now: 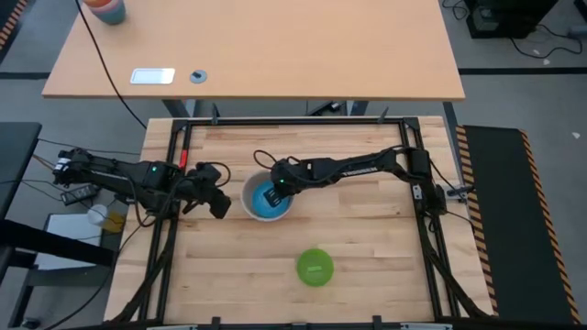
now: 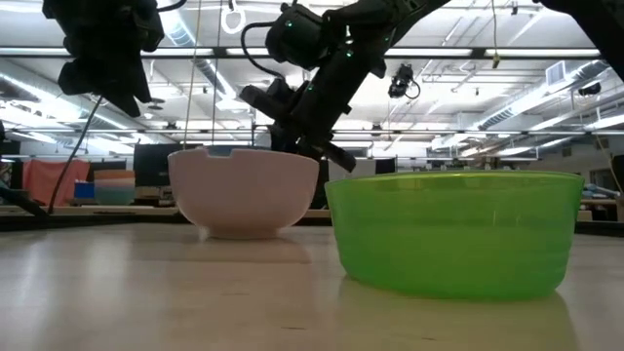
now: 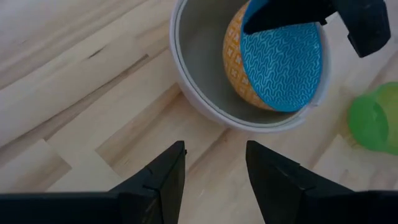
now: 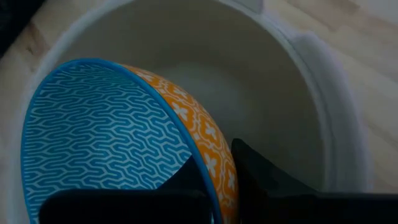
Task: Nest bowls inside each other
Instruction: Stack the blue bowl on top of the gray bowl
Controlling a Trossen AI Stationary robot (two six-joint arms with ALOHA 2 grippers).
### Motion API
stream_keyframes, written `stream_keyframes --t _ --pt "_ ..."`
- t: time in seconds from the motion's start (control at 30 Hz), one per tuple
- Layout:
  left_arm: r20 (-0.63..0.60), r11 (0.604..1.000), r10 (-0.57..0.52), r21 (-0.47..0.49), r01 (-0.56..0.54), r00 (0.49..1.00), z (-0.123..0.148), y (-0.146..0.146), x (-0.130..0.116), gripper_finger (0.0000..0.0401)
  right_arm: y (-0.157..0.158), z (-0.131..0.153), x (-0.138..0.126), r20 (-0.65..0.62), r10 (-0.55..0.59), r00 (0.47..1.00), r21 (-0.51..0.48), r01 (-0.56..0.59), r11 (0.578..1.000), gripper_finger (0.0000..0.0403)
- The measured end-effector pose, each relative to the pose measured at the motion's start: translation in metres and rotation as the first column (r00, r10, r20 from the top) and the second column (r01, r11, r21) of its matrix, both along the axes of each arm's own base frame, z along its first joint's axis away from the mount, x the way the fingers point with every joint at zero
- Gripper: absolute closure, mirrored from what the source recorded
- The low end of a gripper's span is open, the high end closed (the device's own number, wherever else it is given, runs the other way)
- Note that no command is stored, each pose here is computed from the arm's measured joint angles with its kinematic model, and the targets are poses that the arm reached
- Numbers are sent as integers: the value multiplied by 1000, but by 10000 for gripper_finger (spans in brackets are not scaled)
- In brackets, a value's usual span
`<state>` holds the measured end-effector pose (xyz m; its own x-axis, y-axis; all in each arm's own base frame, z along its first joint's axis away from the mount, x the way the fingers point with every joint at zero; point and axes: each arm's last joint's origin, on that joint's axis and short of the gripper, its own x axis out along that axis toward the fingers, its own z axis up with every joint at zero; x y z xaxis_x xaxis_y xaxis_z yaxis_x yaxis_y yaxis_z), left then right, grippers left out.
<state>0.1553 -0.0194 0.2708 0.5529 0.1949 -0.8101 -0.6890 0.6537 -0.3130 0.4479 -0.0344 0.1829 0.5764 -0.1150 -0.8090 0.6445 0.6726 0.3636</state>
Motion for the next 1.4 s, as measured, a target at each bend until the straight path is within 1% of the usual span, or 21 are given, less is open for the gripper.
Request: stream_keyframes --t 0.1,0.3,0.37,0.47,0.57,0.67,0.77,0.9,1.07,1.3,1.4 --pt "9 1000 0 -2 0 1000 0 0 1 228 1 -1 0 1 21 1000 29 -21 999 355" --pt "40 1000 6 -12 -6 999 2 -1 3 228 -4 2 5 63 22 998 32 -25 999 355" --pt "42 1000 10 -15 -10 999 2 -1 3 228 -10 1 3 56 15 998 49 -18 999 355" --pt "42 1000 13 -17 -12 999 2 -1 3 228 -18 -1 -1 16 -27 999 72 26 997 345" --pt "42 1000 12 -16 -12 999 2 -1 3 228 -24 -1 -2 8 -57 998 60 56 997 338" --pt "42 1000 9 -11 -9 999 2 0 3 228 -26 -1 -2 7 -59 998 58 58 997 337" --pt "43 1000 13 -12 -13 999 2 0 3 228 -26 -1 -2 8 -32 999 58 32 998 334" --pt "54 1000 15 -15 -14 998 3 -1 4 228 -23 -2 -2 4 -3 1000 52 2 999 319" --pt "56 1000 17 -11 -16 998 3 0 4 228 -17 -2 -2 -13 16 1000 13 -15 1000 309" --pt "46 999 -20 47 18 999 3 0 4 228 -13 -3 -3 -26 14 1000 21 -13 1000 309" --pt "34 995 -66 80 63 997 3 0 4 228 -11 -1 -4 -33 15 999 24 -14 1000 309"
